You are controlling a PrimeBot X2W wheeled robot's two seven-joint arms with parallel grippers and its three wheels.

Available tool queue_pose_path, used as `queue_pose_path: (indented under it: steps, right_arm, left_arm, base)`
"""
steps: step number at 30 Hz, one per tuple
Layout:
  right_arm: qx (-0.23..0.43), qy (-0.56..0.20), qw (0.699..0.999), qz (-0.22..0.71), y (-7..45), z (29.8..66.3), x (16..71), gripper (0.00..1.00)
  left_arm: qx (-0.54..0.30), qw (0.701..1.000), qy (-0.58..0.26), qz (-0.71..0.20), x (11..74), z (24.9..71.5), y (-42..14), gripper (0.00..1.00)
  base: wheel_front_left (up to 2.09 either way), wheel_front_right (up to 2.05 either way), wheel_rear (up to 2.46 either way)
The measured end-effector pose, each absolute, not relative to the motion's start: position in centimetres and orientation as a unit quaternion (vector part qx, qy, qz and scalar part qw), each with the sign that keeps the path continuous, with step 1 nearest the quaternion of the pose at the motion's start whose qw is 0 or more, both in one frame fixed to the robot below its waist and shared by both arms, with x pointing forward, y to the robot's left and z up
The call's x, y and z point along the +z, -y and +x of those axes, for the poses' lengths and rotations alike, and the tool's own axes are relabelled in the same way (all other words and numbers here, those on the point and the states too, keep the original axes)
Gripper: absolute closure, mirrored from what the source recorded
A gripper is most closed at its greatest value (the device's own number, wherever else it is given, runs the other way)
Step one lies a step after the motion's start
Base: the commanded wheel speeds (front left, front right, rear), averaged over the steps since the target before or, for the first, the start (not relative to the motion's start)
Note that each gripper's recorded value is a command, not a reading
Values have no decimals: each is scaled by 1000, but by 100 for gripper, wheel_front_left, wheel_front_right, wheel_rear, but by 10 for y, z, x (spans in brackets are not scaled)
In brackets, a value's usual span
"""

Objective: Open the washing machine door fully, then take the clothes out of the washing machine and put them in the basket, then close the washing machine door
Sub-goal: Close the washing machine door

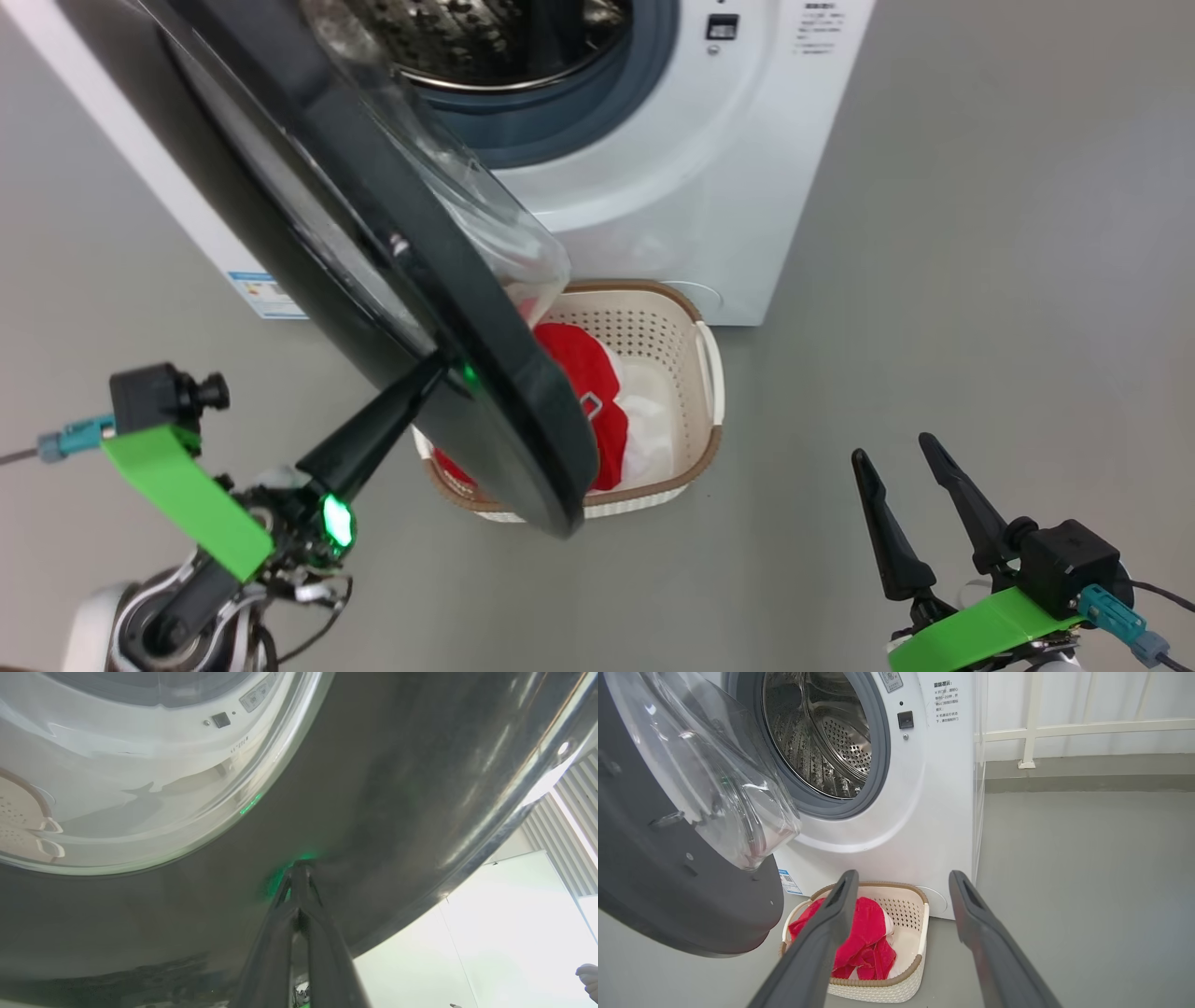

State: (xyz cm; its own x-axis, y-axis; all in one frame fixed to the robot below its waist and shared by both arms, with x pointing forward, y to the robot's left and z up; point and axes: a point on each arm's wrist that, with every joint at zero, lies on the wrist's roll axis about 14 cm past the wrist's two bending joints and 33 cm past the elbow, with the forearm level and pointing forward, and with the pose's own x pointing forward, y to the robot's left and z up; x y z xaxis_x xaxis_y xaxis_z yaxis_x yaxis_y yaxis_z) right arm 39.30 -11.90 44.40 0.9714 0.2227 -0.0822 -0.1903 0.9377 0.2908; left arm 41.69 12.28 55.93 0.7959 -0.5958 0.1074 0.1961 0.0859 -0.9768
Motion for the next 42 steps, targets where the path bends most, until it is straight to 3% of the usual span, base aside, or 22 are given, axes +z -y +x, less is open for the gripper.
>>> queue_pose_path:
  steps: [42]
  right_arm:
    - [-5, -63, 989, 131, 188, 402, 429, 0]
  left_arm:
    - [-264, 789, -79, -549, 567, 569, -32, 100]
  base:
    - [0, 0, 0]
